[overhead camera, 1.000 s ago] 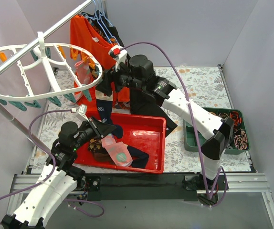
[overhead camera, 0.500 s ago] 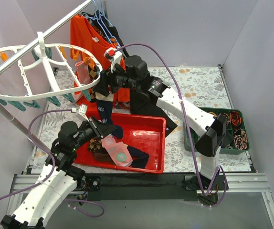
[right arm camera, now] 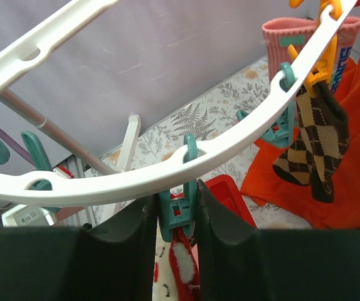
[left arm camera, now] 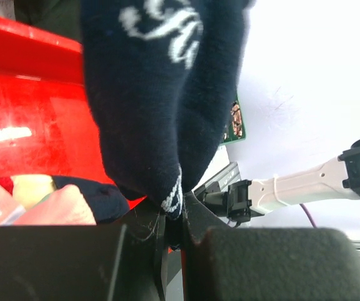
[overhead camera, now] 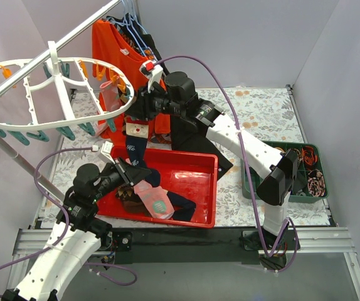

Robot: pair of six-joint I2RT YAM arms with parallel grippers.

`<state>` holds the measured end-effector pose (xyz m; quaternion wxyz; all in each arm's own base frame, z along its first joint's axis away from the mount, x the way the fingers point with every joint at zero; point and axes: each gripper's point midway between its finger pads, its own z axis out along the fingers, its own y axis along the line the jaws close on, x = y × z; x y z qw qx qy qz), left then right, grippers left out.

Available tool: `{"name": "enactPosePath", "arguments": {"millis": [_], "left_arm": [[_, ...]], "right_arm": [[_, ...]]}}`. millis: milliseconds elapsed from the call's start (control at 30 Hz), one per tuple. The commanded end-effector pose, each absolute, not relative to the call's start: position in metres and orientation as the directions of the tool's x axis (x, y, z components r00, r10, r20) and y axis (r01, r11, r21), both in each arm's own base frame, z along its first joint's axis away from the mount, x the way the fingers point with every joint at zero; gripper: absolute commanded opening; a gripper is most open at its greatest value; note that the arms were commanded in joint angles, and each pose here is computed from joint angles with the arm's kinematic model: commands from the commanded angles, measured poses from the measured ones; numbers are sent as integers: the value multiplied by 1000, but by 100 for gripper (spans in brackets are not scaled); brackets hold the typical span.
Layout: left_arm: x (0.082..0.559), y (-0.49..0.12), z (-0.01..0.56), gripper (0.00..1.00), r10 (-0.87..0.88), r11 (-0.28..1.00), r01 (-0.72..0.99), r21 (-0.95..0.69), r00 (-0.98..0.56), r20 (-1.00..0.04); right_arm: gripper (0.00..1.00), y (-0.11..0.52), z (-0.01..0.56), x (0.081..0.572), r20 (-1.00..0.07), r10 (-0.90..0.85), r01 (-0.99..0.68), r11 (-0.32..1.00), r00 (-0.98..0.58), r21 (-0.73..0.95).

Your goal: Remove the socks clipped to the hanger

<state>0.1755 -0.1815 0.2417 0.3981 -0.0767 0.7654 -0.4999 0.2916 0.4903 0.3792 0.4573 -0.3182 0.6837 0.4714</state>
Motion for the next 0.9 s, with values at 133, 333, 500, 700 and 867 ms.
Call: {"name": "enactPosePath", "arguments": {"millis": [133,333,500,700,867], "left_arm": [[159,-177,211,0,-470,531,197,-824,-741,-480],[135,-176,189,2,-418,535,157,-830,-805,-422],[123,-172,186,29,-399,539,165,-826,-814,-423],[124,-162,175,75,-425,591,93,-801,-808,-407],[140,-147,174,77,-501,644,-10,-765,-761,-412]], "right_arm": [[1,489,417,293,-934,91,-875,328,-346,356],[1,485,413,292,-934,75,-864,358,-350,353],[1,483,412,284,-941,52,-859,395,-334,327],[1,485,419,272,-952,36,-861,417,-304,291],[1,486,425,263,-954,31,-863,418,-298,283]]}}
